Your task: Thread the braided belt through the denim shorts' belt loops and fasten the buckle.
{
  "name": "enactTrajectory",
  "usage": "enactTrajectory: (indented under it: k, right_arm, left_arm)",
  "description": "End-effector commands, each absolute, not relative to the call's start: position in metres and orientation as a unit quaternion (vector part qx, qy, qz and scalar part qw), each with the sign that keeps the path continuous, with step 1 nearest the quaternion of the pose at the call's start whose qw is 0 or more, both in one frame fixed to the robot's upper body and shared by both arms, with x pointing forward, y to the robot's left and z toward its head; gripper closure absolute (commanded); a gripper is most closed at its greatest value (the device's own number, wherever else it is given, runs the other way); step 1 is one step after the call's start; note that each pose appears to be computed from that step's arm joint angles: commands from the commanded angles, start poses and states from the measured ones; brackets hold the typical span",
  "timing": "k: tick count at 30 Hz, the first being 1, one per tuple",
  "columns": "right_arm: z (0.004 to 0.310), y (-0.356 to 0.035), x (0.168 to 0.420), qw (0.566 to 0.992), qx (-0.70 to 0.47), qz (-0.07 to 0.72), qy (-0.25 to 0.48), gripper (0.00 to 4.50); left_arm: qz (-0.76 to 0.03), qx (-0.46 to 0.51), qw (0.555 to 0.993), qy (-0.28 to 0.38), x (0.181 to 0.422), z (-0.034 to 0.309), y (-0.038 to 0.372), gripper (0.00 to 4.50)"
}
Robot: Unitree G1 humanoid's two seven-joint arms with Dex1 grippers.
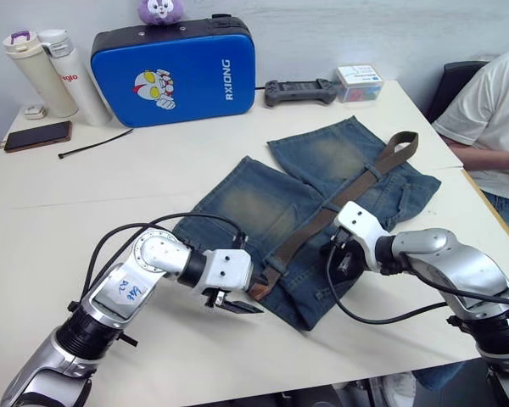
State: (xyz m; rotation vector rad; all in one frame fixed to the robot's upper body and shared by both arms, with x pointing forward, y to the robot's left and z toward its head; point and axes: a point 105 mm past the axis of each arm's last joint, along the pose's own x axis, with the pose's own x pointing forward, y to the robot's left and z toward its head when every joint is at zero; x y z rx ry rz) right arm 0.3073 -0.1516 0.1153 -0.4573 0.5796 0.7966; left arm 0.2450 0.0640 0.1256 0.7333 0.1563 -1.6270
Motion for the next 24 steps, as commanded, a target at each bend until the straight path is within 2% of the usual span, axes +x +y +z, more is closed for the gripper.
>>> enactTrajectory:
  k: [1, 7, 11, 21, 24]
  right_arm:
    - [0.099, -0.159, 0.302, 0.851, -0.216, 0.362, 0.312, 4.50]
    - [0.099, -0.156, 0.299, 0.850, -0.214, 0.366, 0.312, 4.50]
    - [0.099, -0.157, 0.299, 0.852, -0.214, 0.363, 0.311, 4.50]
    - [0.100, -0.158, 0.299, 0.855, -0.212, 0.357, 0.310, 4.50]
    - [0.099, -0.158, 0.299, 0.856, -0.211, 0.357, 0.310, 4.50]
  left_arm:
    - [-0.705, 0.329, 0.626, 0.050, 0.245, 0.131, 0.064, 0.88]
    - [-0.689, 0.370, 0.623, 0.023, 0.253, 0.123, 0.063, 0.88]
    - [-0.689, 0.394, 0.607, 0.031, 0.253, 0.108, 0.068, 0.88]
    - [-0.693, 0.384, 0.609, 0.026, 0.253, 0.108, 0.067, 0.88]
    - [-0.695, 0.377, 0.611, 0.028, 0.254, 0.109, 0.067, 1.68]
